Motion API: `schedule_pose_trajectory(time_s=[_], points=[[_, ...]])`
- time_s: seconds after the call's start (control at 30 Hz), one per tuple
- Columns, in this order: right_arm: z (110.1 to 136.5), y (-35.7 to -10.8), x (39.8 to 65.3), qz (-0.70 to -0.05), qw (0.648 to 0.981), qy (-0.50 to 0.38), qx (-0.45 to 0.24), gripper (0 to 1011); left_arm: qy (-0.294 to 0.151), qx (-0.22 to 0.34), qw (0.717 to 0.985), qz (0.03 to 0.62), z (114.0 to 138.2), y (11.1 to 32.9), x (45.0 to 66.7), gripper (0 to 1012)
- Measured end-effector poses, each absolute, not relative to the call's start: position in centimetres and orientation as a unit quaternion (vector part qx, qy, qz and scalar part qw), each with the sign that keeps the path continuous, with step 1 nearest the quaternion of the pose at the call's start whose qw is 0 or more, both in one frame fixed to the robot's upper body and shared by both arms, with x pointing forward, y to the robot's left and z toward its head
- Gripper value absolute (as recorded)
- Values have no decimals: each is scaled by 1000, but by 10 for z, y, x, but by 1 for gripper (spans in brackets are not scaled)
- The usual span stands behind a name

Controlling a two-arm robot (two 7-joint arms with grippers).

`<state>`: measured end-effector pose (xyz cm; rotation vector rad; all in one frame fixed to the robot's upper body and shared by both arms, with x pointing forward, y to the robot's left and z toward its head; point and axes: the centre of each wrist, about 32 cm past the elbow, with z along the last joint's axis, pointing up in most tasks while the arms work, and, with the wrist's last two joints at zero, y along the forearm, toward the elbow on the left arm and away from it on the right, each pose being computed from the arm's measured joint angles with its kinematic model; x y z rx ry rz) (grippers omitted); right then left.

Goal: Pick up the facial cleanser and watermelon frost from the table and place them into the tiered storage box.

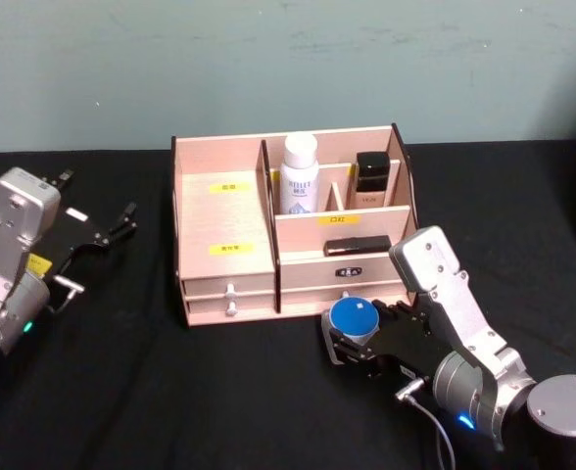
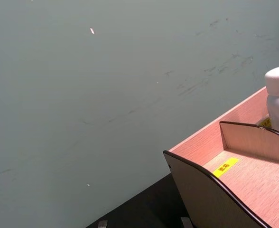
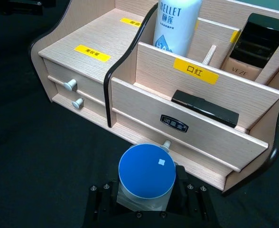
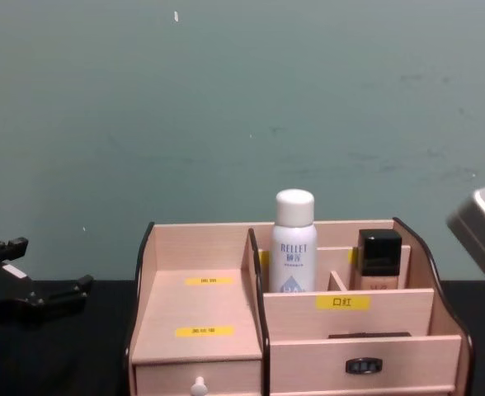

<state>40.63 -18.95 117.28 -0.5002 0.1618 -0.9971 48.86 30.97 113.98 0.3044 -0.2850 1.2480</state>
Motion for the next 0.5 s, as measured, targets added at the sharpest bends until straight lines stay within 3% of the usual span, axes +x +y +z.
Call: schedule_pose_trajectory(time_s=[0.5], points=[[1176,-194,405,-463,854,68,-227,718,-132,141,791,580,1140,310,489,1001]])
